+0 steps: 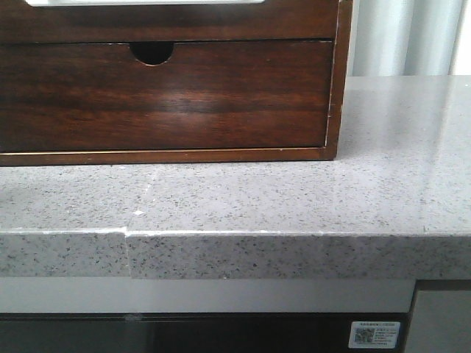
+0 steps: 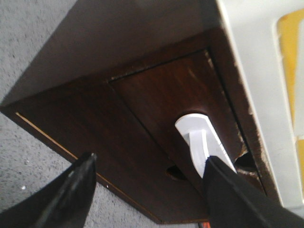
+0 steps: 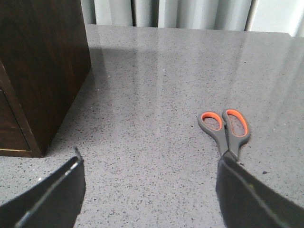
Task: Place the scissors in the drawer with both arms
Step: 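Grasp the white drawer handle with the left gripper, then pull the drawer open toward the robot with the left gripper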
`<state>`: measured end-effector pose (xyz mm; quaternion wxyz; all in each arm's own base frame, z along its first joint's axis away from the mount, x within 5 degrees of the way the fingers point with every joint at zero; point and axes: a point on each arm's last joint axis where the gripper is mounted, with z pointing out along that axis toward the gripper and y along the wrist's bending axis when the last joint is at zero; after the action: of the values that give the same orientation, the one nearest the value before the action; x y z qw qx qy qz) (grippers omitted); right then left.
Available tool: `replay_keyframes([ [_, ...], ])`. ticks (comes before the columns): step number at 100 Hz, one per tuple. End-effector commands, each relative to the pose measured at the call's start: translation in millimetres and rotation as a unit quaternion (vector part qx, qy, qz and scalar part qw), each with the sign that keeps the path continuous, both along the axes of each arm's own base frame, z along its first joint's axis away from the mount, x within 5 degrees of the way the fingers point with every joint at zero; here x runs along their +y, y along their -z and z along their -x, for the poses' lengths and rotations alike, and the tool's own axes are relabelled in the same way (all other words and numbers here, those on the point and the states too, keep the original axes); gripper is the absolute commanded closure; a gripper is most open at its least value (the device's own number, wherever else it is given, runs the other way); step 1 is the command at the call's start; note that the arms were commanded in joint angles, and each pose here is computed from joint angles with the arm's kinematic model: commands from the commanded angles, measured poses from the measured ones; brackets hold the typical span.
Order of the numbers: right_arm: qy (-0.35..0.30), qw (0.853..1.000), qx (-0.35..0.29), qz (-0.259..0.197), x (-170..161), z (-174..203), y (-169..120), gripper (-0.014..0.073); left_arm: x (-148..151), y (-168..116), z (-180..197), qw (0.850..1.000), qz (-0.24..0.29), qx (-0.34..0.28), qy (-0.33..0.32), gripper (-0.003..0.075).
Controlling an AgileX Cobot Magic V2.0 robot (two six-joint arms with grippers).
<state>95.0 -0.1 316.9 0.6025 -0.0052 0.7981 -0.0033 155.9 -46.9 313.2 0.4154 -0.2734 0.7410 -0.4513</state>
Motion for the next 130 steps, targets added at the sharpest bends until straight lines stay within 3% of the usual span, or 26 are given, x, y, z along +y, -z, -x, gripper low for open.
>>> replay_keyframes([
  [1,0.005,0.999,-0.052,0.002,-1,-2,-18,0.0080,-4,-19,-11,0.999,0.020,-0.026,0.016,0.0283],
  [42,0.005,0.999,-0.052,0.002,-1,-2,-18,0.0080,-29,-25,-58,0.986,0.058,-0.057,0.148,0.0283],
  [53,0.005,0.999,-0.052,0.002,-1,-2,-18,0.0080,-33,-21,-69,0.980,0.086,-0.062,0.166,0.0283],
  [99,0.005,0.999,-0.052,0.002,-1,-2,-18,0.0080,-45,-8,-93,0.964,0.111,-0.052,0.235,0.0285],
  [130,0.004,0.999,-0.048,0.002,-1,-2,-17,0.0080,-45,-12,-93,0.962,0.105,-0.066,0.242,0.0449],
])
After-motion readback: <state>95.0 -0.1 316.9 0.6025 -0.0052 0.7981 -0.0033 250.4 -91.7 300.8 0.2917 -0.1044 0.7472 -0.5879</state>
